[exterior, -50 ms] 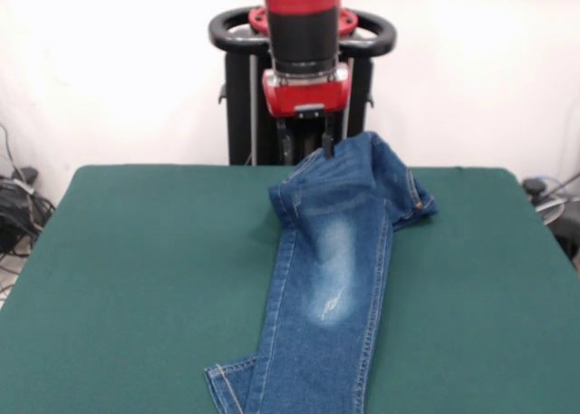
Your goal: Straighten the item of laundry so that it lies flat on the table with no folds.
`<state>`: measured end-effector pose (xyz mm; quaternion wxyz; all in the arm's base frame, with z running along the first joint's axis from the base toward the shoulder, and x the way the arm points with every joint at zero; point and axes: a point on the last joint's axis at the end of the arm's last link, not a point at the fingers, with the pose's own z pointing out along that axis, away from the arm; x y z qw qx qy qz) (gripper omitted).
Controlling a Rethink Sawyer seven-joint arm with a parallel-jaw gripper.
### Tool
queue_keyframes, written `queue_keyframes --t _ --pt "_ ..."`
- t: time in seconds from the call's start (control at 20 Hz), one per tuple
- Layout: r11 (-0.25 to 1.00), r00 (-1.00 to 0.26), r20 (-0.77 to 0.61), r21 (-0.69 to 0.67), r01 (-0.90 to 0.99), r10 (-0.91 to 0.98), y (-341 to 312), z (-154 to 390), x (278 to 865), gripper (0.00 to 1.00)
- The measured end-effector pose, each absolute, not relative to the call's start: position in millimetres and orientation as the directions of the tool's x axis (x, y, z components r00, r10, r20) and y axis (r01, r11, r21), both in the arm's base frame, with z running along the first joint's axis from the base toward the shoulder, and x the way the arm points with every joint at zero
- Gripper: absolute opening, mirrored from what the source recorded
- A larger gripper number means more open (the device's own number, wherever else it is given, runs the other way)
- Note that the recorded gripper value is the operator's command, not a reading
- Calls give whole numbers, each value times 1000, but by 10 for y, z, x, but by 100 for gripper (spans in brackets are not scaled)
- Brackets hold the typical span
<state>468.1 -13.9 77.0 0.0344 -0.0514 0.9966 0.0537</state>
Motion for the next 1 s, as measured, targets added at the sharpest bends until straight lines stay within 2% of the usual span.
queue_keyframes --t 0.45,1.0 --pt "978 -994 -25 176 -110 -107 24 244 4413 100" --pt "970 -994 7 217 -107 -112 120 -81 4312 100"
